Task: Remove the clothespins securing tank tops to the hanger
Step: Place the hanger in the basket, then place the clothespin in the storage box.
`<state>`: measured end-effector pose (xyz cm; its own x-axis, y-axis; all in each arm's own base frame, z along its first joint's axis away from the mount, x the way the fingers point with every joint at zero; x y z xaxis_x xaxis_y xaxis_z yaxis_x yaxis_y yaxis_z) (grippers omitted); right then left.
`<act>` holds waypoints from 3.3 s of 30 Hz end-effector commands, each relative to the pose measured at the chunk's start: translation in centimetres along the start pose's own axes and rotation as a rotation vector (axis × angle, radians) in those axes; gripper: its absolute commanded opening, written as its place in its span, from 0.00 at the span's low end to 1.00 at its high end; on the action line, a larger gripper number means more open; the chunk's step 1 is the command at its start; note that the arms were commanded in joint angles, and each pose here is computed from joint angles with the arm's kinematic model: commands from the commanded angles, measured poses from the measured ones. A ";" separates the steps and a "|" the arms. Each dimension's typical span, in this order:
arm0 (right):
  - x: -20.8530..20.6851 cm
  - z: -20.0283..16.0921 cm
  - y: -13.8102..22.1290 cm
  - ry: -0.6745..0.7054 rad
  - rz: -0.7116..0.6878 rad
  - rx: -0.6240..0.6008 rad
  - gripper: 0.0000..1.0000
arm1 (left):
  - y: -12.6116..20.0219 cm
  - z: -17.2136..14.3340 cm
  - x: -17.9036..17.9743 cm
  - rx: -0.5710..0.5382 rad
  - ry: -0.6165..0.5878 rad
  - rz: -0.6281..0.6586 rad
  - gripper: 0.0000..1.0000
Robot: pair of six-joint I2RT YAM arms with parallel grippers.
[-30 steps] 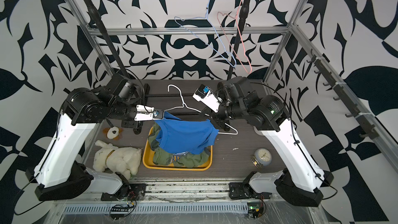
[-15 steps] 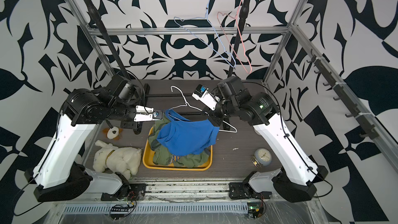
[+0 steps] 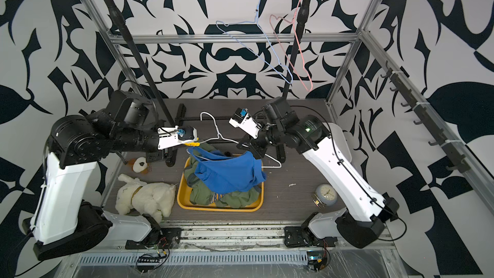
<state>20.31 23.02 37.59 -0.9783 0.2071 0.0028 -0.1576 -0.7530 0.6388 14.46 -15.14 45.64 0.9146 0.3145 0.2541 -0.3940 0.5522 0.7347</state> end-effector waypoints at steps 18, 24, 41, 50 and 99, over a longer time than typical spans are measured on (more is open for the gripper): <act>-4.5 -5.8 -10.8 -0.339 0.228 -0.044 0.11 | -1.4 1.9 -0.6 -0.109 0.101 -0.115 0.00; -4.9 -7.8 -10.8 -0.381 0.147 0.025 0.30 | -2.2 3.0 -0.1 -0.124 0.112 -0.131 0.00; -7.5 -2.7 -1.6 -0.309 -0.151 -0.385 0.43 | -3.3 5.1 0.4 -0.172 0.168 -0.189 0.01; -2.3 1.2 6.1 -0.200 -0.142 -0.803 0.43 | -5.6 8.1 2.7 -0.260 0.346 -0.163 0.01; -1.3 8.9 13.4 -0.174 0.126 -1.344 0.46 | -1.1 14.3 4.2 -0.576 0.483 -0.540 0.03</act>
<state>21.64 18.37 51.44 -0.9681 0.1168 0.2217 -0.2252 -0.7932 -0.5657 20.54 -25.57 53.91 0.8890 0.1689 -0.4256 -0.0603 0.9646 0.2568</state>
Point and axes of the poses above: each gripper's point midway between its finger pads, its own y axis back along the fingers, its own x axis along the line the jaws close on, z = x × y, the point moved 6 cm from there along y, back along the fingers, and after that the axes turned 15 degrees about y, right-handed, at the moved point
